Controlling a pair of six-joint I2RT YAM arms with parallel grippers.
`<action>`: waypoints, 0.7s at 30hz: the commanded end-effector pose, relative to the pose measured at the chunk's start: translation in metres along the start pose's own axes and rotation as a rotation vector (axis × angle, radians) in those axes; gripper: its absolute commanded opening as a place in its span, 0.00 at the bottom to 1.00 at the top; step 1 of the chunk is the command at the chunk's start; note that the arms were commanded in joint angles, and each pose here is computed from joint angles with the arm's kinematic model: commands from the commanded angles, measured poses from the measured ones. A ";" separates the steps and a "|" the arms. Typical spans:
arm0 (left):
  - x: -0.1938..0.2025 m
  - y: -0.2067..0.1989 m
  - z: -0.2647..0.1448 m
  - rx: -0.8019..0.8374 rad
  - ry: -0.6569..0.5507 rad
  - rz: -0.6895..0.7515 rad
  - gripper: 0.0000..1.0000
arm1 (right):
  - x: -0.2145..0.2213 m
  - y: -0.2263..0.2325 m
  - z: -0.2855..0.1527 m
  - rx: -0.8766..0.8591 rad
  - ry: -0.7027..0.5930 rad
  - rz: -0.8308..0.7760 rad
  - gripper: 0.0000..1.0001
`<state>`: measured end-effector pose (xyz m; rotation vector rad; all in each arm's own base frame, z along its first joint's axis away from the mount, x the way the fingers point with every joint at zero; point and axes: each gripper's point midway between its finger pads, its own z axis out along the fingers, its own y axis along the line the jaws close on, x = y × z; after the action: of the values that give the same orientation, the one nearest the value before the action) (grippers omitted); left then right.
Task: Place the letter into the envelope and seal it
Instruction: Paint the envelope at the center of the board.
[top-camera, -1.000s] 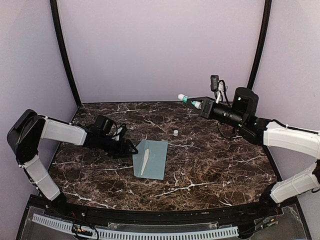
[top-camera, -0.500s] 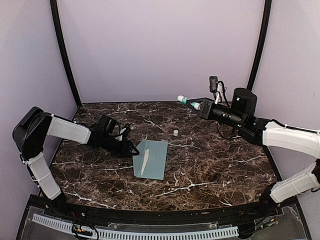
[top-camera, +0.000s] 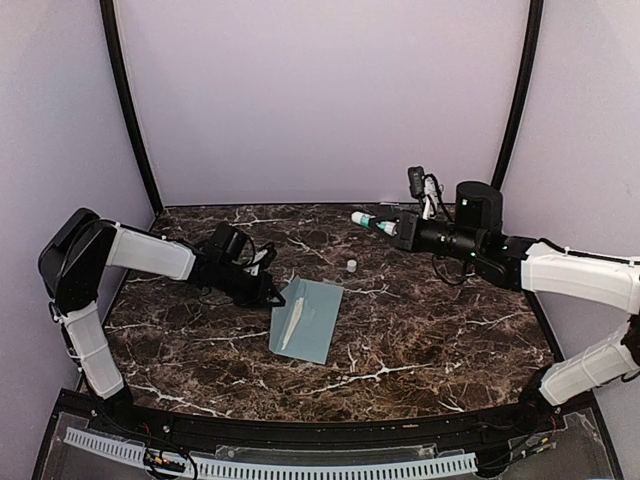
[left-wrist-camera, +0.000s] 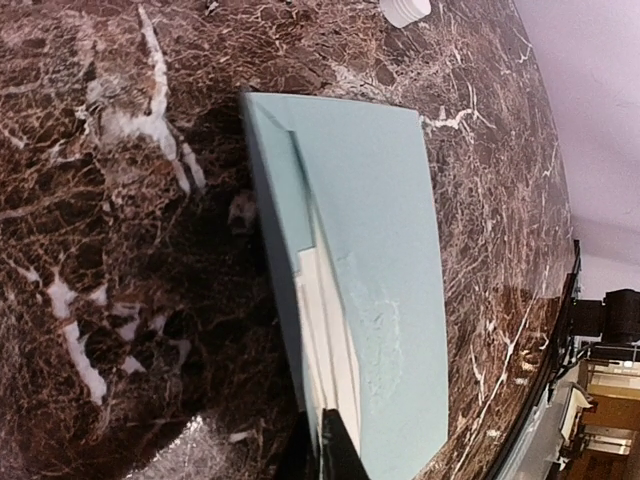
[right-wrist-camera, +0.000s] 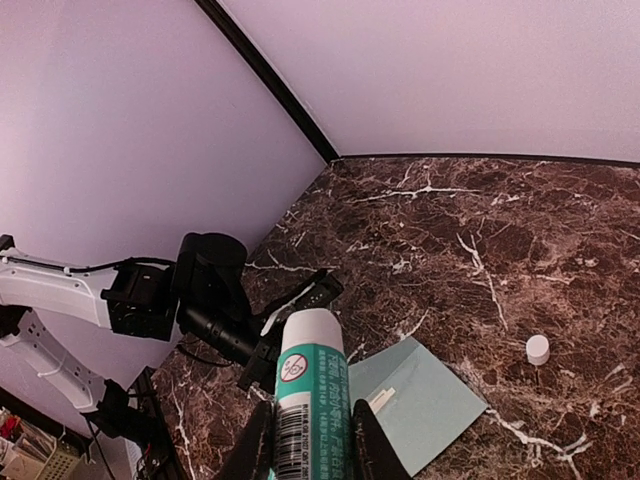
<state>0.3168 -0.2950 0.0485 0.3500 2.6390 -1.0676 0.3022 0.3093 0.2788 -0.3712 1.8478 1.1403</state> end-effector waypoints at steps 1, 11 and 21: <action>-0.005 -0.009 0.001 -0.047 0.008 0.106 0.00 | 0.011 -0.001 0.001 -0.005 0.076 -0.022 0.07; 0.005 -0.028 0.012 -0.118 0.092 0.333 0.00 | 0.087 -0.013 0.010 0.040 0.342 0.008 0.05; 0.016 -0.035 0.019 -0.078 0.128 0.338 0.00 | 0.138 -0.005 0.028 0.015 0.469 0.080 0.05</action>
<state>0.2968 -0.3307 0.0520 0.8065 2.5848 -0.8484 0.2496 0.3413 0.1529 -0.5917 2.3065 1.0992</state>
